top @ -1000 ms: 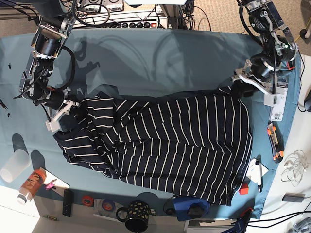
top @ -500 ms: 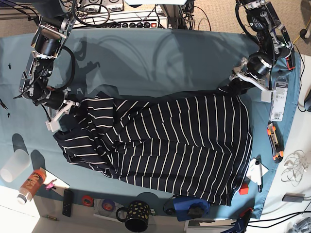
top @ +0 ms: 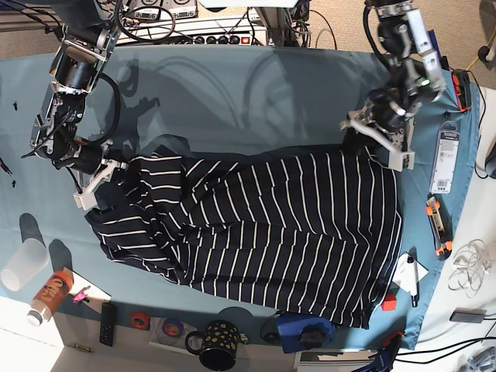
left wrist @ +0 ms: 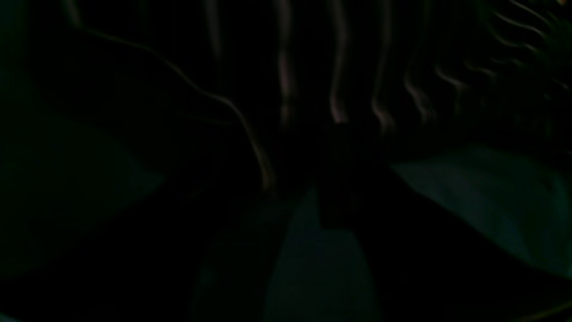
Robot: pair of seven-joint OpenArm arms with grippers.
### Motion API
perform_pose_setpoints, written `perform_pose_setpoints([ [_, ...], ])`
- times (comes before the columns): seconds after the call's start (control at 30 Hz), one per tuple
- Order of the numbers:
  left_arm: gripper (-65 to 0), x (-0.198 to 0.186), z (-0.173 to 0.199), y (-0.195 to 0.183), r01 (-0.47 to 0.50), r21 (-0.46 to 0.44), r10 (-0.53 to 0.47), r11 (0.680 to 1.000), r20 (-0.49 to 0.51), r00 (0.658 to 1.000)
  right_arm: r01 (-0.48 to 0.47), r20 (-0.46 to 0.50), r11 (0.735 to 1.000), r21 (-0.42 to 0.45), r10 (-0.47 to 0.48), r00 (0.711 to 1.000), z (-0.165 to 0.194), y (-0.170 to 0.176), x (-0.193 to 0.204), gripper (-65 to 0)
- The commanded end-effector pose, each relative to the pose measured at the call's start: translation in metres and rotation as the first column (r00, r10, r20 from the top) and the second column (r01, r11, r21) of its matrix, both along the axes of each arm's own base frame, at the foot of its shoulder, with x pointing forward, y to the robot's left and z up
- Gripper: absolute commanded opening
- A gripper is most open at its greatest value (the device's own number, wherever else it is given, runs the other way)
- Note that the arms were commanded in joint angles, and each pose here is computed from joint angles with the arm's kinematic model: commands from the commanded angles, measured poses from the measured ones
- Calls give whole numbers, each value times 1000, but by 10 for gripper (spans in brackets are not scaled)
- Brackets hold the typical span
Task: Layout the t-shirt on the table in an organized manner, then fold the t-shirt properly
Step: 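Grasp the opposite shirt edge with the left gripper, then lift the shirt with both grippers and stretch it between them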
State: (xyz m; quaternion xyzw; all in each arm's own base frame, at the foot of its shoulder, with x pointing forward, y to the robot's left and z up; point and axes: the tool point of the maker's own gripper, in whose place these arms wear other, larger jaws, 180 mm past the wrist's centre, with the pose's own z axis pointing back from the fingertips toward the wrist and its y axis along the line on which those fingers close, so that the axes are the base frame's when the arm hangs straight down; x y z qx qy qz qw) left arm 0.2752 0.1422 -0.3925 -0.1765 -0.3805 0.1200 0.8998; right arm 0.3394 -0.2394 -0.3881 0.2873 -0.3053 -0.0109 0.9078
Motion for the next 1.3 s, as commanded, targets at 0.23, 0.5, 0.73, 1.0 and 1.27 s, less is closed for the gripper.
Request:
perform_pose_setpoints([
  [0.23,-650,2,5,26,-88,68,90,994,-15,996,-26,147,999,27,22,989,53,-2,19,-650],
  [0.5,-650,20,99,46,-38,55,17,998,333,943,34,579,999,-16,-18,815,197,-19,36,-650],
  [0.73,-650,29,130,73,-35,152,-32,988,421,907,213,706,977,-14,-142,694,253,-69,41,-650],
  [1.0,-650,47,152,95,-56,292,-84,955,444,892,248,703,964,-93,-112,702,258,-82,44,-650],
  [1.27,-650,49,155,95,-58,291,-87,955,462,883,112,597,991,-77,-44,801,217,-59,21,-650],
])
